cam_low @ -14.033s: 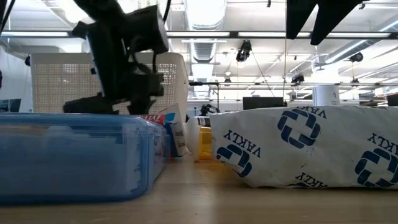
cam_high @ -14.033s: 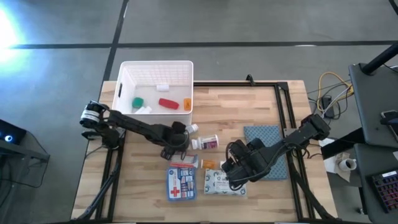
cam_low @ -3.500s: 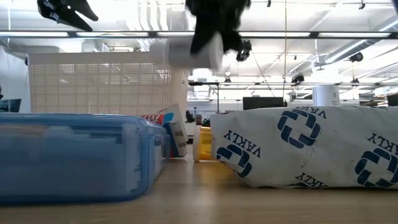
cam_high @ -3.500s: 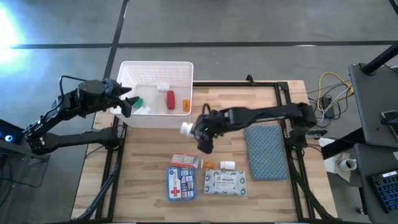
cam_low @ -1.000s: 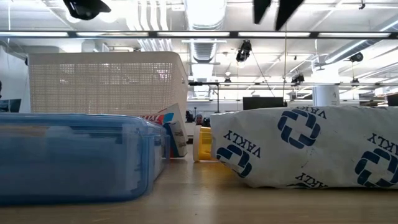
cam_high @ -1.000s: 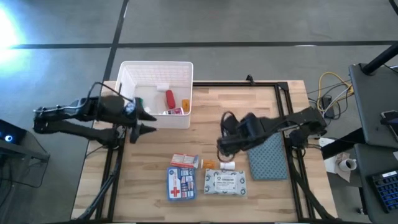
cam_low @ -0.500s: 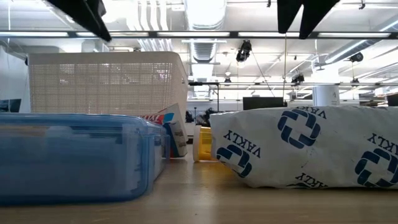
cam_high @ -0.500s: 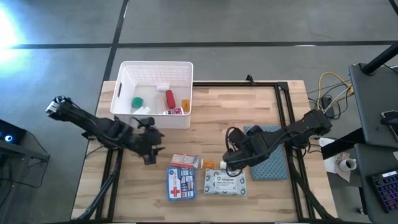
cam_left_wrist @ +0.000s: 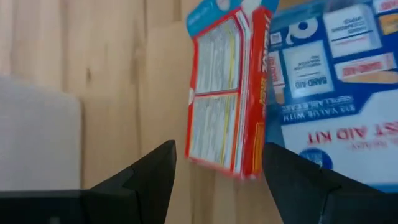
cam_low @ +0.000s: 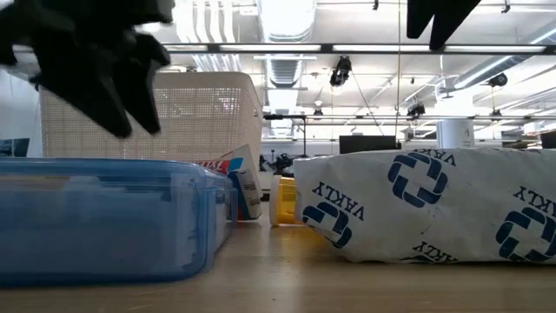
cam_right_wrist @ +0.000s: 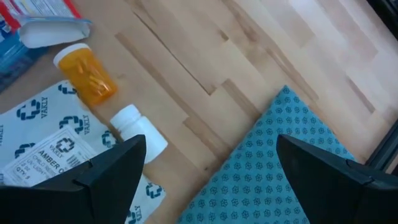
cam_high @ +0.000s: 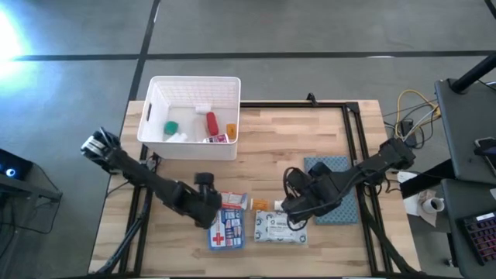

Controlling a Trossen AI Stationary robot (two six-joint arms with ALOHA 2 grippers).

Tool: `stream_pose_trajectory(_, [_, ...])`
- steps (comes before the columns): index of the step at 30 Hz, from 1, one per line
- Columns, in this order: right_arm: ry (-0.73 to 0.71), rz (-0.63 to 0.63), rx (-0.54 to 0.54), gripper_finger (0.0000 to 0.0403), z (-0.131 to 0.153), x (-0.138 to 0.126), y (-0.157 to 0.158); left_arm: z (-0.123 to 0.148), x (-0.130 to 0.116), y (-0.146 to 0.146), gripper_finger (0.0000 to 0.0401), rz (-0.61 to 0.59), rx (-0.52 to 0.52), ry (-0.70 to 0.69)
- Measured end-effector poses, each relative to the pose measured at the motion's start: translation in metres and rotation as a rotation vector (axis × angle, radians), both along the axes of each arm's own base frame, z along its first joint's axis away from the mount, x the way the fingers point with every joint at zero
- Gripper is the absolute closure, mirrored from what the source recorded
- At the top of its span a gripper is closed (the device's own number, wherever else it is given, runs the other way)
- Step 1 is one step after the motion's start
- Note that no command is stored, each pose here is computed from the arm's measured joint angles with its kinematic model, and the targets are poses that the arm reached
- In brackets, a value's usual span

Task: Pick & place medical supplies in basket/bin
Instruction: Put the red medicine box into the white bin

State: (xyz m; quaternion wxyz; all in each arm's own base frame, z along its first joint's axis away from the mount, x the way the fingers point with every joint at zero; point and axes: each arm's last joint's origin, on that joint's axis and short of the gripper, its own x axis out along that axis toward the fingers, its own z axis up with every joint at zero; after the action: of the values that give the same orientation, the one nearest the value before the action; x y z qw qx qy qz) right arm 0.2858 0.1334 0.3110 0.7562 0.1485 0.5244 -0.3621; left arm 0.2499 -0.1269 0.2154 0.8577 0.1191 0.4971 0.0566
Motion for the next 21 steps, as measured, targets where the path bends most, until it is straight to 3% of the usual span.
stream_pose_trajectory(5, [0.007, 0.002, -0.003, 0.0051, -0.002, 0.0, 0.0, -0.017, 0.013, -0.004, 0.0183, -0.024, -0.027, -0.068])
stream_pose_trajectory(13, [0.014, -0.005, -0.004, 0.0051, -0.006, -0.001, 0.0, -0.041, 0.015, -0.006, 0.0183, -0.043, -0.102, -0.119])
stream_pose_trajectory(21, [0.018, -0.015, 0.0, 0.0051, -0.013, 0.0, 0.001, -0.053, 0.015, 0.014, 0.0183, 0.037, -0.098, -0.126])
